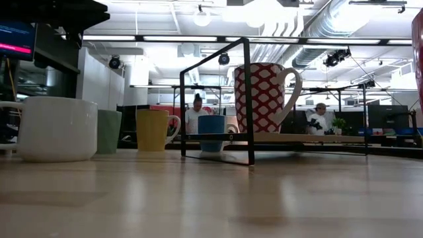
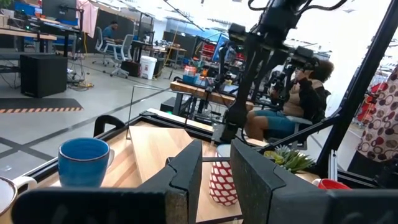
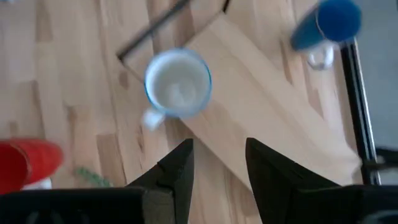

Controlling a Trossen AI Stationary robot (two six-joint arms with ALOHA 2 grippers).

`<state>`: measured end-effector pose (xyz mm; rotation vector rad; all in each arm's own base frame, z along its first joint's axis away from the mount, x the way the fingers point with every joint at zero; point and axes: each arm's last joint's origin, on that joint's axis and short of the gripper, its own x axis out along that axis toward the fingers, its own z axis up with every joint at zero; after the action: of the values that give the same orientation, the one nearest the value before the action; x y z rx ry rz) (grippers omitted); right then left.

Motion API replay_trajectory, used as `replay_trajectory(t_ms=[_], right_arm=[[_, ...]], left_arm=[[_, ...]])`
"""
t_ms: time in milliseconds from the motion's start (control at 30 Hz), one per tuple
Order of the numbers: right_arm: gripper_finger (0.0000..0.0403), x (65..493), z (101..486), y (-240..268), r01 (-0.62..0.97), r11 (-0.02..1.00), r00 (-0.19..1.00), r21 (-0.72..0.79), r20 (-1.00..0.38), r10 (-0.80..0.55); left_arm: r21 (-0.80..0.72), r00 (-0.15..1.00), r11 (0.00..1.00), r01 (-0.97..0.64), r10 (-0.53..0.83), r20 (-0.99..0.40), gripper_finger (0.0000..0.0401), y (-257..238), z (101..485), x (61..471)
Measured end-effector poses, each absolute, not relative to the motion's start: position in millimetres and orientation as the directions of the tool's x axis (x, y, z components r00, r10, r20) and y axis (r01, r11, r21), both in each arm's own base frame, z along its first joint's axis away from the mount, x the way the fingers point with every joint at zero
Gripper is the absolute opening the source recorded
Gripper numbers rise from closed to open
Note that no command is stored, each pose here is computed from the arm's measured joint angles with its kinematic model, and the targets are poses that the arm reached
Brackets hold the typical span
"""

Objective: Place coffee mugs
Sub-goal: Put the light green mug on the shelf

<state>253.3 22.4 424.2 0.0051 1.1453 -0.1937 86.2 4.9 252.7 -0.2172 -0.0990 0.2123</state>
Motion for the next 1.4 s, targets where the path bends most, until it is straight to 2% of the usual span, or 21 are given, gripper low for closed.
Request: replay_trajectory(t_ms=[133, 300, 500, 733, 933, 1133, 1300, 1400], right_arm=[[0.0124, 204.8, 407.7, 23.2, 0.259, 0.962, 0.41, -0.089, -0.891, -0.193], [0.0124, 161.1, 370.4, 24.1, 0.34, 0.94, 0.512, 0.034, -0.845, -0.154], [0.0124, 131.0, 321.1, 22.4, 0.379, 0.907, 0.633, 0.182, -0.766, -0.112], [0.0124, 119.9, 264.6, 22.6, 0.325, 0.903, 0.754, 0.281, -0.654, -0.068], [0.0124, 118.7, 228.0, 22.9, 0.247, 0.893, 0.857, 0.376, -0.516, -0.02], [0.0124, 124.8, 220.1, 24.0, 0.085, 0.935, 0.971, 0.344, -0.238, 0.0], [0.0124, 124.8, 220.9, 22.0, 0.011, 0.96, 1.0, 0.278, -0.02, -0.006], [0.0124, 123.0, 221.4, 19.5, 0.015, 0.955, 0.999, 0.295, 0.022, -0.023]], left_arm=[[-0.225, 0.973, 0.954, -0.198, 0.219, 0.075, 0.0076, 4.9, 252.8, 86.2], [-0.224, 0.973, 0.954, -0.199, 0.22, 0.075, 0.0076, 4.9, 252.8, 86.2], [-0.224, 0.972, 0.954, -0.201, 0.223, 0.075, 0.0076, 5.0, 252.8, 86.2], [-0.233, 0.972, 0.952, -0.2, 0.223, 0.075, 0.0076, 5.0, 252.8, 86.2], [-0.327, 0.972, 0.926, -0.187, 0.223, 0.075, 0.0076, 5.0, 252.8, 86.2], [-0.348, 0.972, 0.919, -0.184, 0.223, 0.075, 0.0076, 5.0, 252.8, 86.2], [-0.32, 0.97, 0.927, -0.196, 0.231, 0.077, 0.0076, 5.2, 253.0, 86.1], [-0.286, 0.939, 0.91, -0.302, 0.336, 0.078, 0.0076, 8.3, 253.4, 85.6]])
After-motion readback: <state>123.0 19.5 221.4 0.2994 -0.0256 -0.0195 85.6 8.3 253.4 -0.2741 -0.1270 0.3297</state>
